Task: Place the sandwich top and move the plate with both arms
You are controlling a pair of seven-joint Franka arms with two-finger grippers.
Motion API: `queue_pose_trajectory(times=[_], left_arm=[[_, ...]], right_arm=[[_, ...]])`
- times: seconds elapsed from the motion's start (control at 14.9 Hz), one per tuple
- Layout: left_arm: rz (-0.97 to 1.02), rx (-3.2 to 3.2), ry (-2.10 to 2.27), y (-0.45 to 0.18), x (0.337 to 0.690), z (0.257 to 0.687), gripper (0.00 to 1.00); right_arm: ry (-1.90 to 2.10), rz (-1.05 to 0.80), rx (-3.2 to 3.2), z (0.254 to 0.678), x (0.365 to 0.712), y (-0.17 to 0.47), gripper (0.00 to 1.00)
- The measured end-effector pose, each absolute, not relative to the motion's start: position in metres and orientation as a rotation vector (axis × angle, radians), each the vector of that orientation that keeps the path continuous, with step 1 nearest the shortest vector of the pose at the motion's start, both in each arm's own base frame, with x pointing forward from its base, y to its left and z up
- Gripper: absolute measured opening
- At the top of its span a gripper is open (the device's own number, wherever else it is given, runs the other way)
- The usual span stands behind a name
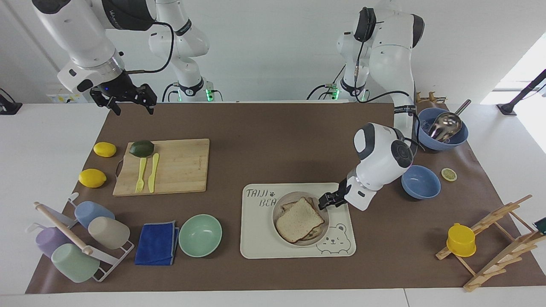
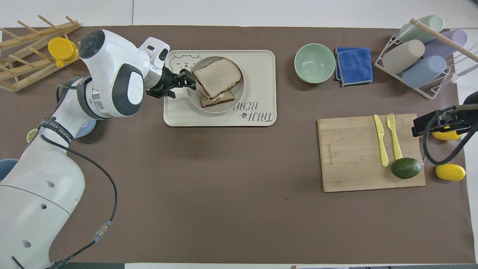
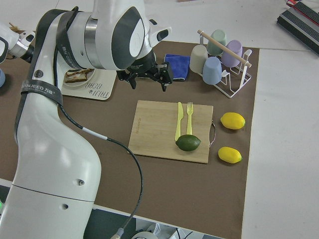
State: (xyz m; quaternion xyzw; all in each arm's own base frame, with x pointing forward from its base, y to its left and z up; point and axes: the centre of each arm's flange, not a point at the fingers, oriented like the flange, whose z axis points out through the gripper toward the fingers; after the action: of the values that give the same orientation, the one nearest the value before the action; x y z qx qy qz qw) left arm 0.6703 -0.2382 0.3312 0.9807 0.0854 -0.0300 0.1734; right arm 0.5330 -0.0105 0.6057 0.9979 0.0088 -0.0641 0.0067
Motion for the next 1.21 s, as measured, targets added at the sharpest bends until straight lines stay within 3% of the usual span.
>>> queue_pose_trajectory(times=[0.07,0.13,0.4,0.74,1.21], left_arm=[[-0.083,2.793,0.232,-0.236,0.672,0.336,0.98],[-0.077,2.809,0.218,-0.233,0.673,0.342,1.00],[0.010,2.843,0.232,-0.193,0.681,0.403,1.00],[0.017,2.967,0.213,-0.140,0.656,0.492,1.00],[-0.036,3.129,0.165,-0.117,0.617,0.549,1.00]], right_arm=[[0.027,-0.201,3.122,0.606,0.533,-0.011,1.00],[0.027,-0.201,3.122,0.606,0.533,-0.011,1.00],[0.027,-0.201,3.122,0.606,0.533,-0.011,1.00],[0.027,-0.201,3.122,0.606,0.533,-0.011,1.00],[0.027,-0.201,3.122,0.606,0.533,-0.011,1.00]])
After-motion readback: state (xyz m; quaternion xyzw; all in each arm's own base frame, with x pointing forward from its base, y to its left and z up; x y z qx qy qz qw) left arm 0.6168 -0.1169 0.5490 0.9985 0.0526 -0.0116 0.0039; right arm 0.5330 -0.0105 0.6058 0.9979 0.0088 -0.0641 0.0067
